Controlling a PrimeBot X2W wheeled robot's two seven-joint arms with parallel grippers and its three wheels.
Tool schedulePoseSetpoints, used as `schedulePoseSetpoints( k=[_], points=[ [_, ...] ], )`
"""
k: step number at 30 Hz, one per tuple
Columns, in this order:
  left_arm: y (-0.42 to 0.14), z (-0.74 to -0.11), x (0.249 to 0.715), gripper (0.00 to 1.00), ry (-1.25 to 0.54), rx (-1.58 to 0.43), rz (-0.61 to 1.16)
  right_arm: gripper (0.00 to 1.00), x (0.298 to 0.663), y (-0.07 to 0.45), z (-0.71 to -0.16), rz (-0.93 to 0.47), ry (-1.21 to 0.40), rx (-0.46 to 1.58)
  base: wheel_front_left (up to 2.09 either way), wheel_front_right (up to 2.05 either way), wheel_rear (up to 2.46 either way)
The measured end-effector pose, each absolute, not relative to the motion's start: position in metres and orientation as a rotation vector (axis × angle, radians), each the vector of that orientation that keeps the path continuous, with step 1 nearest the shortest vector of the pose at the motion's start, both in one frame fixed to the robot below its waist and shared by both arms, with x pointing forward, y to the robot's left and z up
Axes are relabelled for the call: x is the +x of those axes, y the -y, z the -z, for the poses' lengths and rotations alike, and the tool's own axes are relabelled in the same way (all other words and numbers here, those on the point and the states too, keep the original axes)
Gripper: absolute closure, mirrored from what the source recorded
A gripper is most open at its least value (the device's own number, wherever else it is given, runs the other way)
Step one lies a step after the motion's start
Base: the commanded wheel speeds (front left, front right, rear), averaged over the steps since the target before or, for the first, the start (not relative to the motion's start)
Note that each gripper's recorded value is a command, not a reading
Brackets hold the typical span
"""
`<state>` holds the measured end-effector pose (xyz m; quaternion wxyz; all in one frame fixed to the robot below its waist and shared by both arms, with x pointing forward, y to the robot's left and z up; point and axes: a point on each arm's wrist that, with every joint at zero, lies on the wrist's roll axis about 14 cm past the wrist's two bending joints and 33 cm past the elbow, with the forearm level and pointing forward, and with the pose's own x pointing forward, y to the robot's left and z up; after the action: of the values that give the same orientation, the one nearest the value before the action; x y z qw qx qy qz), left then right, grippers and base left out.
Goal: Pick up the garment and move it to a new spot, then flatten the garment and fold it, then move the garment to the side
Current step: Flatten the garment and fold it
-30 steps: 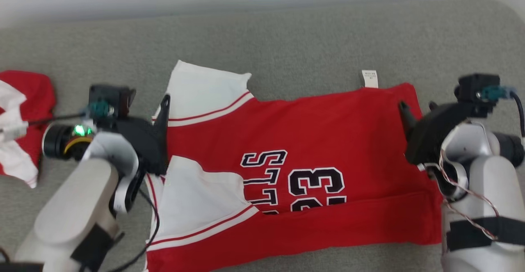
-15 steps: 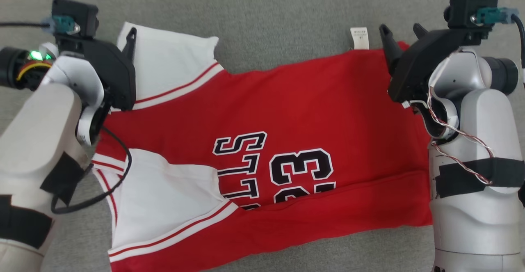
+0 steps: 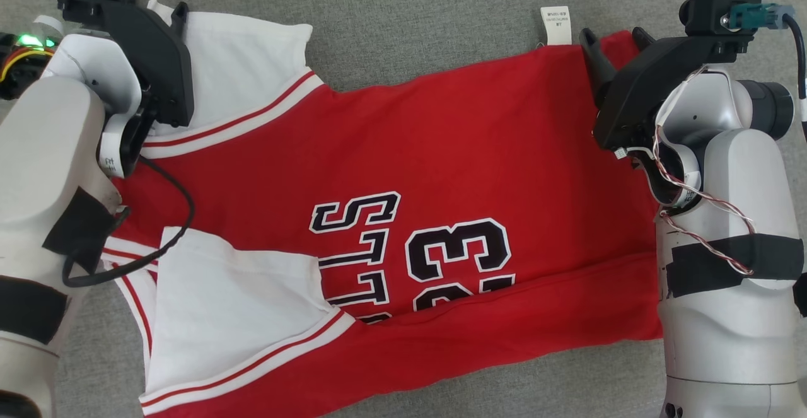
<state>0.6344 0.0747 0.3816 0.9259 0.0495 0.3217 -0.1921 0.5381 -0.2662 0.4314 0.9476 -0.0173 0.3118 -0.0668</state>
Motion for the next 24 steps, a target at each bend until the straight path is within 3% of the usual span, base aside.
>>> schedulePoseSetpoints(
  k=[4, 14, 15, 16, 17, 18, 24],
  points=[
    [-0.077, -0.382, 0.633, 0.0, -0.691, 0.105, 0.385, 0.0, 0.539, 0.266, -0.432, 0.135, -0.632, -0.034, 0.0, 0.0, 0.0],
    [-0.076, -0.385, 0.627, 0.0, -0.714, 0.086, 0.387, 0.0, 0.541, 0.264, -0.433, 0.132, -0.628, -0.033, 0.0, 0.0, 0.0],
    [-0.076, -0.384, 0.627, 0.11, -0.717, 0.082, 0.387, 0.0, 0.541, 0.265, -0.433, 0.134, -0.627, -0.033, 0.0, 0.0, 0.0],
    [-0.076, -0.383, 0.627, 0.46, -0.721, 0.078, 0.387, 0.0, 0.541, 0.266, -0.434, 0.136, -0.628, -0.034, 0.0, 0.0, 0.0],
    [-0.075, -0.383, 0.626, 0.64, -0.723, 0.07, 0.39, 0.0, 0.541, 0.266, -0.434, 0.137, -0.629, -0.036, 0.0, 0.0, 0.0],
    [-0.075, -0.382, 0.626, 1.0, -0.726, 0.062, 0.393, 0.0, 0.541, 0.268, -0.434, 0.141, -0.632, -0.042, 0.0, 0.0, 0.0],
    [-0.071, -0.38, 0.624, 1.0, -0.735, 0.043, 0.41, 0.0, 0.538, 0.278, -0.432, 0.164, -0.673, -0.091, 0.0, 0.0, 0.0]
  ],
)
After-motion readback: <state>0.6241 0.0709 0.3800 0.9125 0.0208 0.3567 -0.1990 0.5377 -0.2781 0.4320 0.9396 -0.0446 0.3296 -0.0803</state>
